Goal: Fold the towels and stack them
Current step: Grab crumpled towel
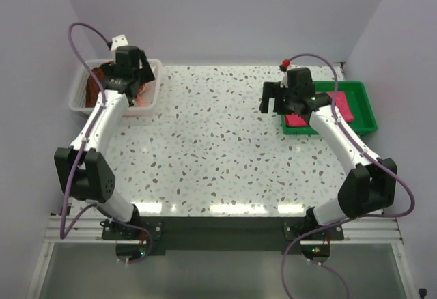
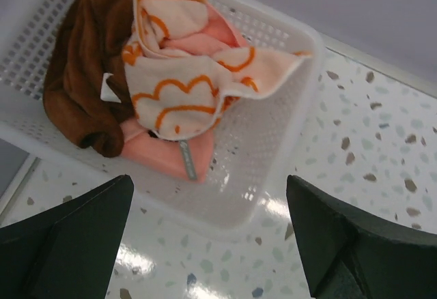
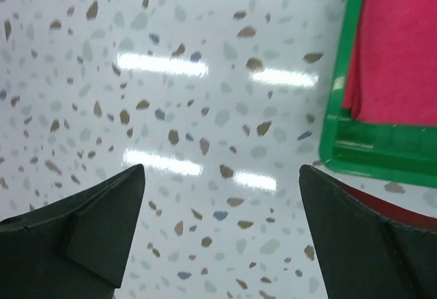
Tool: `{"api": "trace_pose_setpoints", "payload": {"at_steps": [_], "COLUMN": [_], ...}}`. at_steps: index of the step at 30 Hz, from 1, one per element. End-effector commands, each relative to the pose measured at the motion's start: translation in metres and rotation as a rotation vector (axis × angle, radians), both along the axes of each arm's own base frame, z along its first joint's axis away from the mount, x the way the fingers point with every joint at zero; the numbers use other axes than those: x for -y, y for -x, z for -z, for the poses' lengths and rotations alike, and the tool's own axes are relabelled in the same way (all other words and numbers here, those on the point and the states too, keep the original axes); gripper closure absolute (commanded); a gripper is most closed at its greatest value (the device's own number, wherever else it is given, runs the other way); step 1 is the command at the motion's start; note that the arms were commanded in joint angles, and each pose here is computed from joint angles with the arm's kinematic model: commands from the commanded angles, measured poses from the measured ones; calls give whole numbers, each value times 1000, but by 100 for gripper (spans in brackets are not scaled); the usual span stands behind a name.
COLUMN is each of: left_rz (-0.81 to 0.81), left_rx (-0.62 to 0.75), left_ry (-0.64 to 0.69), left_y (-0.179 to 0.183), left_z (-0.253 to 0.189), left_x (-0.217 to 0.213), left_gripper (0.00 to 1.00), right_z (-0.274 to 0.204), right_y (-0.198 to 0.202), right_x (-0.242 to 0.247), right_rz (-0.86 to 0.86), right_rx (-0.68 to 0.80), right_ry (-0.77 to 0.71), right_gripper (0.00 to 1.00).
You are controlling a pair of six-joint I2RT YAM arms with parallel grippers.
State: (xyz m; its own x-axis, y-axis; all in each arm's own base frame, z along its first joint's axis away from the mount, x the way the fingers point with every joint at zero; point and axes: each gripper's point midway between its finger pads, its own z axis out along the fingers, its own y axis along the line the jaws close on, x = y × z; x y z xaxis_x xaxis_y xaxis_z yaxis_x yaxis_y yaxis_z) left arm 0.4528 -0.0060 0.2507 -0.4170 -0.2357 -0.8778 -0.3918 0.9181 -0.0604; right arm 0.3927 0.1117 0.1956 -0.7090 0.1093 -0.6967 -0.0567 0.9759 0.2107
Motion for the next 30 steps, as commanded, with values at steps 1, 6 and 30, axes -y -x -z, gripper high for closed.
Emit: {"api": "trace_pose_setpoints", "payload": {"at_steps": [1, 6, 30], "left_rz": [-174, -325, -421], "left_rx": [8, -4, -68], "left_ry": [66, 71, 127], "left_y": [-28, -51, -106], "left_z": [4, 31, 165], "left_x": [-63, -135, -218], "left_gripper": [0, 0, 76], "right_z": [22, 21, 61], "right_y": [31, 60, 86], "right_x": [-24, -57, -87], "right_rz": [-95, -239, -428], "right_rx": [-44, -24, -146], "right_ry": [-19, -109, -155], "right_gripper": [2, 2, 2]}}
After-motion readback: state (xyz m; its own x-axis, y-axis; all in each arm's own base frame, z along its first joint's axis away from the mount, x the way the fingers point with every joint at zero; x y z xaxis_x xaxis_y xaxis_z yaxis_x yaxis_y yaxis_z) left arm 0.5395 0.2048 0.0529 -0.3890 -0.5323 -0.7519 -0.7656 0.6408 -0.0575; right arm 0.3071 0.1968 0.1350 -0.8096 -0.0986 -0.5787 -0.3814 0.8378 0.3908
